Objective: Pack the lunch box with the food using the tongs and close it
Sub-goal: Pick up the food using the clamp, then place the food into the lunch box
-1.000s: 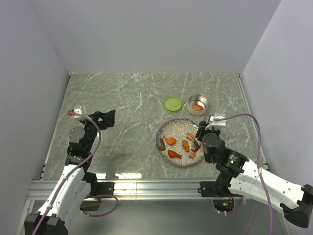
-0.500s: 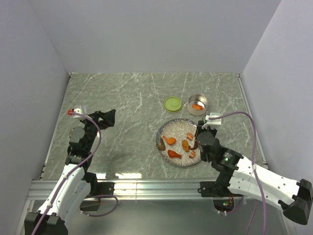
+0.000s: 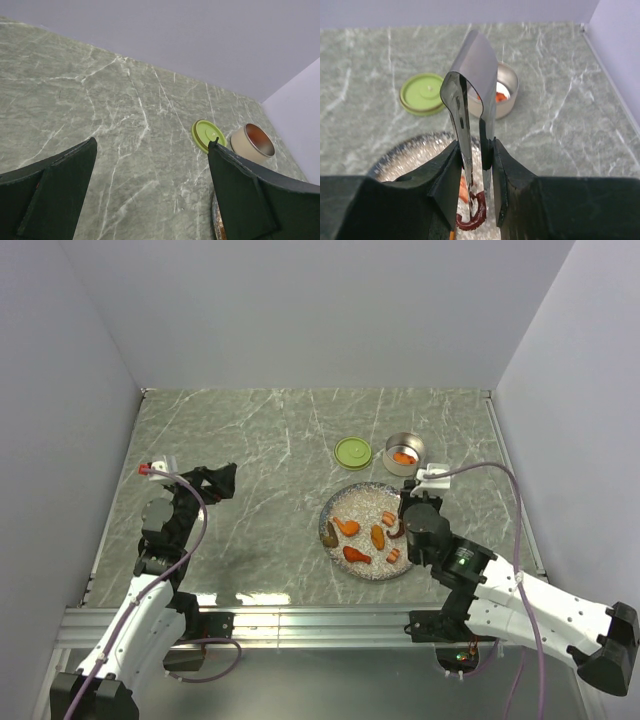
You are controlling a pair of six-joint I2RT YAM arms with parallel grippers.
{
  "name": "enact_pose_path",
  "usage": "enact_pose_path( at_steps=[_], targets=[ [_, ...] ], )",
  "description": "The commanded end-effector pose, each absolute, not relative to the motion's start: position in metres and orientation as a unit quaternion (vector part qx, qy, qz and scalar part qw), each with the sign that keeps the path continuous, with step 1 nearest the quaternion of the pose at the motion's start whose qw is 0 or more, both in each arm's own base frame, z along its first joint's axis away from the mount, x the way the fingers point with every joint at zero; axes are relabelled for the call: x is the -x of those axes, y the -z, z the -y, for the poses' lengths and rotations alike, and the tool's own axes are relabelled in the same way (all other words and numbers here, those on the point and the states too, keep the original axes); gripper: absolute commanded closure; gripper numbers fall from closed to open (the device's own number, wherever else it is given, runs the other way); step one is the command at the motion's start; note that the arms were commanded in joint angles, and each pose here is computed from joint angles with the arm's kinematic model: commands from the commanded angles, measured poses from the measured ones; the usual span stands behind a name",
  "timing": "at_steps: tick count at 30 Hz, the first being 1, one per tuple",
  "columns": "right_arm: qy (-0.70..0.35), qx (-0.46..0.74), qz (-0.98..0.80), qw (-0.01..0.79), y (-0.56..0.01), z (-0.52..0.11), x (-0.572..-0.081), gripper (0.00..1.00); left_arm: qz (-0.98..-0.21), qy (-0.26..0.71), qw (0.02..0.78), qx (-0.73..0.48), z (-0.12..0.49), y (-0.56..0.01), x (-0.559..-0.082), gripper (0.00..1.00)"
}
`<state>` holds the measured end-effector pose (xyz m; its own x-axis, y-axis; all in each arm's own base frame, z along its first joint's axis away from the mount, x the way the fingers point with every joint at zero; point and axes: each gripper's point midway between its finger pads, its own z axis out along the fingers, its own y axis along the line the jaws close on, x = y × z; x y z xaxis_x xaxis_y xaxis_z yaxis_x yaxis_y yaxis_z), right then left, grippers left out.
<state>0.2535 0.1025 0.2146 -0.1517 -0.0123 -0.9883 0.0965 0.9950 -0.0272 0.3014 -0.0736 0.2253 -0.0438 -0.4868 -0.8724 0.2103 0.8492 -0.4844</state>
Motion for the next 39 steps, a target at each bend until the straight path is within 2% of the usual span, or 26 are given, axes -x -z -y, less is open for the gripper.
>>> enact_pose_path(
  at_steps=[1,9,17,28,35,39],
  targets=[
    [0.024,-0.057,-0.724,0.687,-0.270,-0.102,-0.258,0.81,-0.660,0.263,0.697,0.092,0.076,-0.236,-0.303,0.01],
    [0.013,-0.063,-0.687,0.724,-0.332,-0.096,-0.281,0.81,-0.663,0.264,0.695,0.090,0.077,-0.234,-0.304,0.01],
    [0.021,-0.066,-0.679,0.731,-0.358,-0.084,-0.342,0.81,-0.664,0.263,0.694,0.092,0.076,-0.234,-0.304,0.01],
    [0.041,-0.082,-0.684,0.724,-0.356,-0.057,-0.416,0.81,-0.663,0.264,0.694,0.091,0.077,-0.234,-0.304,0.00],
    [0.055,-0.084,-0.696,0.711,-0.344,-0.049,-0.447,0.81,-0.664,0.263,0.693,0.092,0.077,-0.233,-0.305,0.01],
    [0.057,-0.082,-0.701,0.706,-0.337,-0.048,-0.457,0.72,-0.665,0.264,0.693,0.091,0.077,-0.232,-0.305,0.00]
  ],
)
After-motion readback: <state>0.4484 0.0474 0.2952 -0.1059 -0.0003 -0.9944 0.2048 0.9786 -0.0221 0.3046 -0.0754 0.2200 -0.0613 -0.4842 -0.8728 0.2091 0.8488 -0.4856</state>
